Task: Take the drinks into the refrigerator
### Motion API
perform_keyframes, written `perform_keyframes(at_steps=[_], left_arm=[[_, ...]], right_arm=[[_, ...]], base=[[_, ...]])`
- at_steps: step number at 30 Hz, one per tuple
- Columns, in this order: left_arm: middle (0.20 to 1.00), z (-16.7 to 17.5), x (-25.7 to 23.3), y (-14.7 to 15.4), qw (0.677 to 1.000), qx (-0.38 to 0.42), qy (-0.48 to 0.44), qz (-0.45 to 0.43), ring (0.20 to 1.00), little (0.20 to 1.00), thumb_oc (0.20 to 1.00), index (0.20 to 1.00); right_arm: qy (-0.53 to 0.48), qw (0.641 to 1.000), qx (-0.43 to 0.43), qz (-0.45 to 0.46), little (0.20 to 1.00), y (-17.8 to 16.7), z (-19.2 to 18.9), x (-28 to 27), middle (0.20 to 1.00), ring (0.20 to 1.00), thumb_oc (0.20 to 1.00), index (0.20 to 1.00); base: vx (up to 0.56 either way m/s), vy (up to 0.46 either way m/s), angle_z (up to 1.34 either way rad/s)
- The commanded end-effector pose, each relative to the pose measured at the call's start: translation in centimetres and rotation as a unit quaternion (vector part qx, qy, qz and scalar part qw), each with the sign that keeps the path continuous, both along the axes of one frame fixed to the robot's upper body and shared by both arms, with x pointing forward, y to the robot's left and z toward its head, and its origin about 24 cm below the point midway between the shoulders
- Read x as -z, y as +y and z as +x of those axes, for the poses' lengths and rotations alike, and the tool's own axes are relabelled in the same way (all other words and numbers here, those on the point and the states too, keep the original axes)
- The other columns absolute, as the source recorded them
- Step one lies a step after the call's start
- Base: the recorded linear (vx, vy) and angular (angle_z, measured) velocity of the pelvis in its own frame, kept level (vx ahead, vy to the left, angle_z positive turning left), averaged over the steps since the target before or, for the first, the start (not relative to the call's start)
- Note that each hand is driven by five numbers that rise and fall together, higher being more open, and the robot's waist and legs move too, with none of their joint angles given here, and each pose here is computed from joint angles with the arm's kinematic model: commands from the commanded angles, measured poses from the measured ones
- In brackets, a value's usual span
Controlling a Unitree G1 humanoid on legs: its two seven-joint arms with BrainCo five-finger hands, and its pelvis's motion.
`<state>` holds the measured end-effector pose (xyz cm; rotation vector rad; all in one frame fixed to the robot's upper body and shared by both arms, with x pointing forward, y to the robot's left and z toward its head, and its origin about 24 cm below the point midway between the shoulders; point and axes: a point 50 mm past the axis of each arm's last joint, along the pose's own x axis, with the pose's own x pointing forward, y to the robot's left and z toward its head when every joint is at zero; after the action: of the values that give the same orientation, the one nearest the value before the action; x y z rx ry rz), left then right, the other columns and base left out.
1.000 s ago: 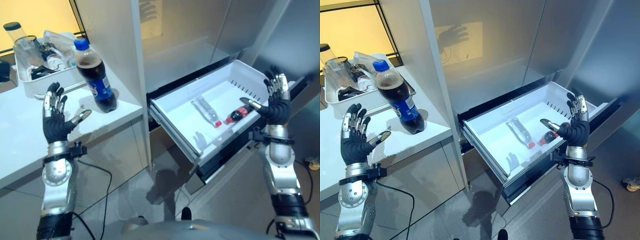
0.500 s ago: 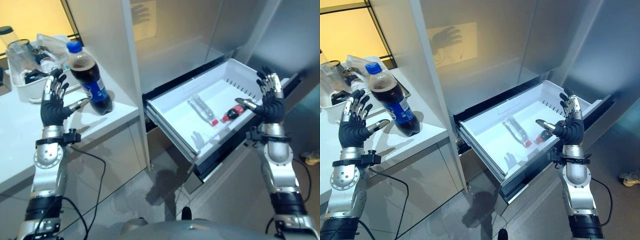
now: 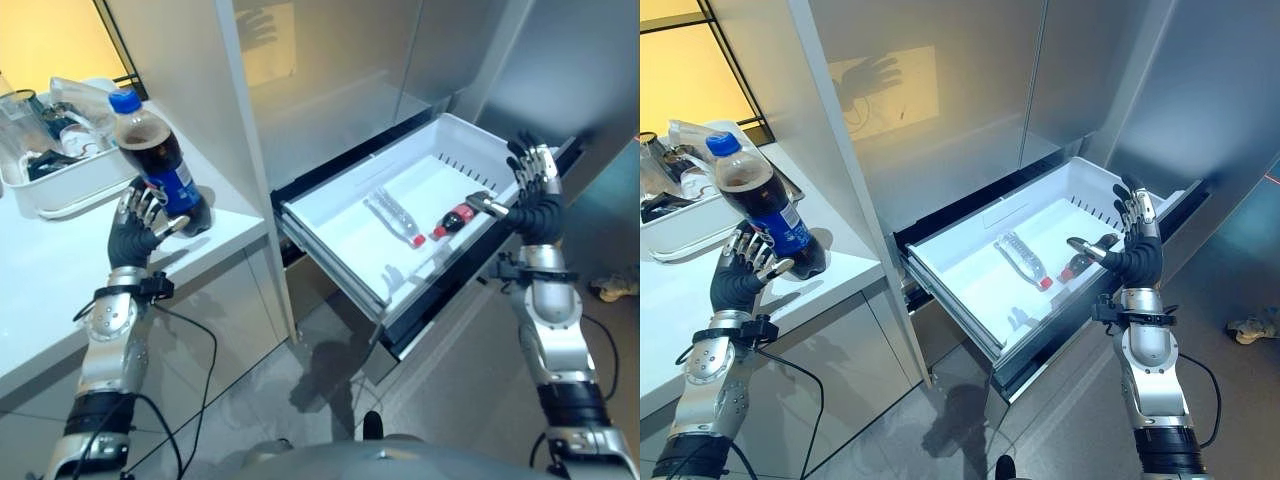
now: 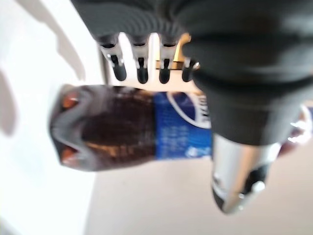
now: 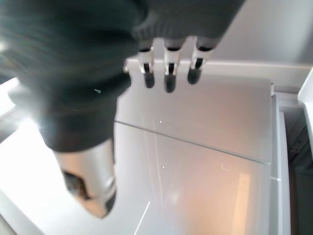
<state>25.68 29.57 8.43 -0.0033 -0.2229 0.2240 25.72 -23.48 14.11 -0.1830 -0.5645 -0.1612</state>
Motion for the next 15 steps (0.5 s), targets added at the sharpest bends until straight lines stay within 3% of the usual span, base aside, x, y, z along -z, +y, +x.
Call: perform_keyframes(at_steps=[1,15], left_arm=[[1.000,1.82,-1.99,-0.31,0.999,0.011,-0.042,-0.001,1.000,1.000,1.000,1.000],[1.000,2.06,-1.75,-1.12,0.999,0.027,-0.041,-0.010,1.000,1.000,1.000,1.000]], right_arm=[[-0.102,0.994,-0.028,-0.005,1.000,0.67,0.18,-4.58,1.000,1.000,1.000,1.000],[-0.086,0.995,-0.041,-0.008,1.000,0.75,-0.09,-3.98,1.000,1.000,1.000,1.000]], base=[[0.00,0.000,0.00],[0.00,0.000,0.00]])
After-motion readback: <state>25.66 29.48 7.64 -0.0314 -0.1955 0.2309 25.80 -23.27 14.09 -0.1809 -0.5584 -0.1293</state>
